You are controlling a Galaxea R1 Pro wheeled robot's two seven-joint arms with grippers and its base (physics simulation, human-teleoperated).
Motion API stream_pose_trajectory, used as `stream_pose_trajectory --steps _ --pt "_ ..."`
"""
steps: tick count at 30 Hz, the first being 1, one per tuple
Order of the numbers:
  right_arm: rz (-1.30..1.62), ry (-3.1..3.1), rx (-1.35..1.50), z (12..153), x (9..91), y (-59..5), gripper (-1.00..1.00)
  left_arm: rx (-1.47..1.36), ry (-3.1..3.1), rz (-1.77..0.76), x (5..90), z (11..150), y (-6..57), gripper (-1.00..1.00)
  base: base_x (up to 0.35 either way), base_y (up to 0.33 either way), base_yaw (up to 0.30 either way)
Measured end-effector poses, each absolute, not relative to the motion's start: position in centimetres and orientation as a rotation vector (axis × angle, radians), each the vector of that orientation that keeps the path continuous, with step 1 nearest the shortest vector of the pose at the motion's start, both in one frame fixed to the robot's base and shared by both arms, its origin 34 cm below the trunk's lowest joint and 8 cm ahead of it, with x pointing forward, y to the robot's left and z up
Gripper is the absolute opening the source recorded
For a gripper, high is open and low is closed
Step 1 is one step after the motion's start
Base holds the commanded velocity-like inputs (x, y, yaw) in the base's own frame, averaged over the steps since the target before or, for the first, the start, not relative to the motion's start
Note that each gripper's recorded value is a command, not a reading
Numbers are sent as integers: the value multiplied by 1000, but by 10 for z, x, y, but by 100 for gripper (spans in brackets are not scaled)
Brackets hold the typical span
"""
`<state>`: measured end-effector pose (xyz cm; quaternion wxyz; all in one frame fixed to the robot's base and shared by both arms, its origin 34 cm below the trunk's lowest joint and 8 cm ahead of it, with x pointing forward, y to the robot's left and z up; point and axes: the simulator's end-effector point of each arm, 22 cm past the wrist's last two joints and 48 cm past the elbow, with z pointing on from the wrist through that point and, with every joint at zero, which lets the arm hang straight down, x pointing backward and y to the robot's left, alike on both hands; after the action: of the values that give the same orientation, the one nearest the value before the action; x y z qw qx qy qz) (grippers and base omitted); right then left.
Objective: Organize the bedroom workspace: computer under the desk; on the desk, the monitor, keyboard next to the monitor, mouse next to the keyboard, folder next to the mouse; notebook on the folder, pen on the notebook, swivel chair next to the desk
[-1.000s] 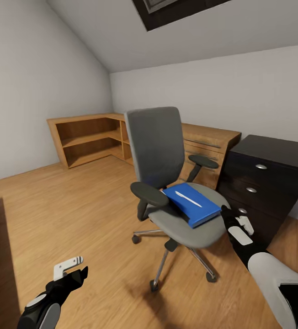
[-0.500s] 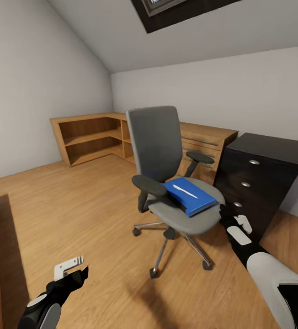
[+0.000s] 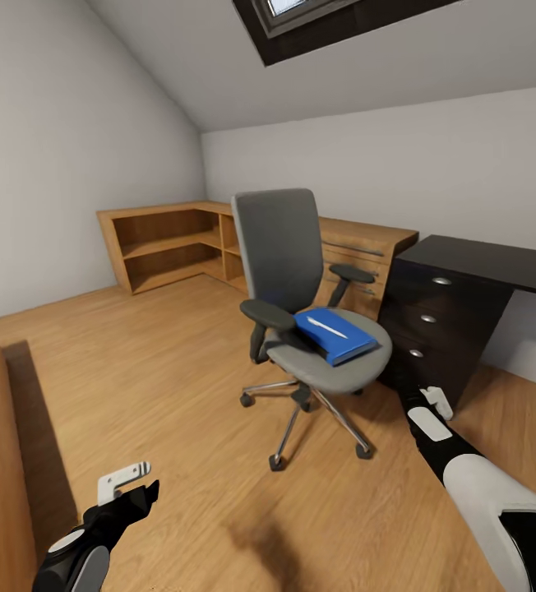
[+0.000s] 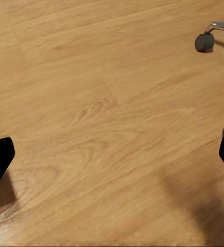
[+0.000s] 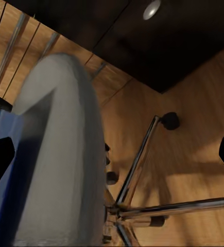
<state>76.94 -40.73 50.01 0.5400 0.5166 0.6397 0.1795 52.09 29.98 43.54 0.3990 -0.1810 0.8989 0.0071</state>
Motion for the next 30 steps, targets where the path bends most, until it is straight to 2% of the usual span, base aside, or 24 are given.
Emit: stream_pose_trajectory --steps 6,19,30 --pt "431 1520 1230 500 770 -406 100 -458 2276 18 521 435 300 100 -257 0 0" --pt "458 1527 1233 498 772 -388 100 -458 2275 17 521 436 300 100 -38 4 0" --pt "469 1535 1236 496 773 -379 100 -459 2276 16 521 435 299 100 -258 113 16"
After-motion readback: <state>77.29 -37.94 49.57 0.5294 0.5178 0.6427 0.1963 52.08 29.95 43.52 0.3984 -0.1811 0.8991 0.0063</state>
